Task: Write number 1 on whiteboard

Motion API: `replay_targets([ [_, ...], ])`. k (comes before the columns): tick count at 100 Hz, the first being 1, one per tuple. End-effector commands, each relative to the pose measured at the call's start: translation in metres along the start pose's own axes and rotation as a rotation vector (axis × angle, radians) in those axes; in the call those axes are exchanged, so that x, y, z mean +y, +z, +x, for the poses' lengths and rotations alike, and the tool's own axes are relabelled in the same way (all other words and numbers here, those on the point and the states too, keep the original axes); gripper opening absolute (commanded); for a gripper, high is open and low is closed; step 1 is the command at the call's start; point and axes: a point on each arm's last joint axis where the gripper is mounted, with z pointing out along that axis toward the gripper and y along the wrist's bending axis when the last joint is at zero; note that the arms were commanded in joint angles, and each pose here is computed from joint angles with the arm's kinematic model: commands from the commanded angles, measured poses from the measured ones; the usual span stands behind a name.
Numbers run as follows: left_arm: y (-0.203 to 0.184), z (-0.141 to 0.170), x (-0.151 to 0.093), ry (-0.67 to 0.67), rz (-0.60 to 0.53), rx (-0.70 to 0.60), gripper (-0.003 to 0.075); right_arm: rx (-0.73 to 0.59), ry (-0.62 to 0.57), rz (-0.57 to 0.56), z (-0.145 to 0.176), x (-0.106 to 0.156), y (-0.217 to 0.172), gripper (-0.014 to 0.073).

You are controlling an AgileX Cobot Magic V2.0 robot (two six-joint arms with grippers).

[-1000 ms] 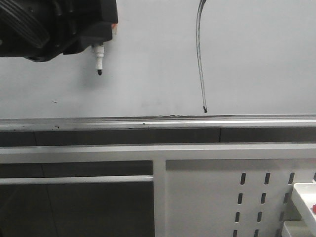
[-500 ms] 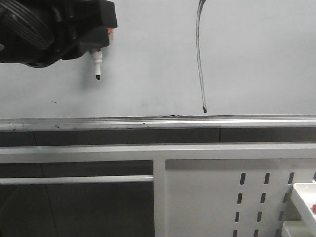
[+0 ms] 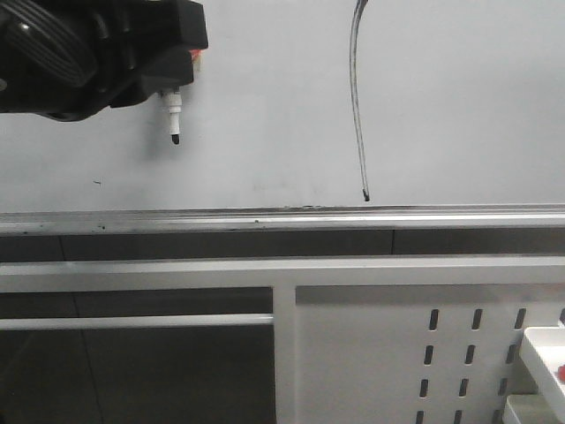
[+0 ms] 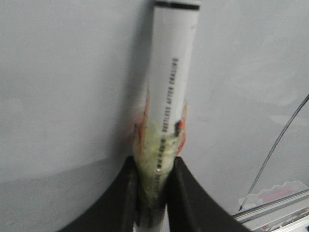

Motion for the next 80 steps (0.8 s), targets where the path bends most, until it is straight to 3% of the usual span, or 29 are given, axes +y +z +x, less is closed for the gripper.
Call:
replay_targets([
  [1,-0.0005,-0.0216,-0.0025,-0.04,-0.005,-0.127,-0.002,-0.024,0.017,-0.016,-0.0075,0.0014,0.0008,-0.005],
  [23,-0.0005,-0.0216,-0.0025,-0.04,-0.005,-0.127,-0.002,0.002,0.087,-0.016,-0.0052,0.0014,0.0008,-0.005],
  [80,-0.0004,-0.0206,-0.0023,-0.044,-0.007,-0.116,-0.002,0.015,0.125,-0.018,-0.004,0.0017,0.0008,-0.005],
])
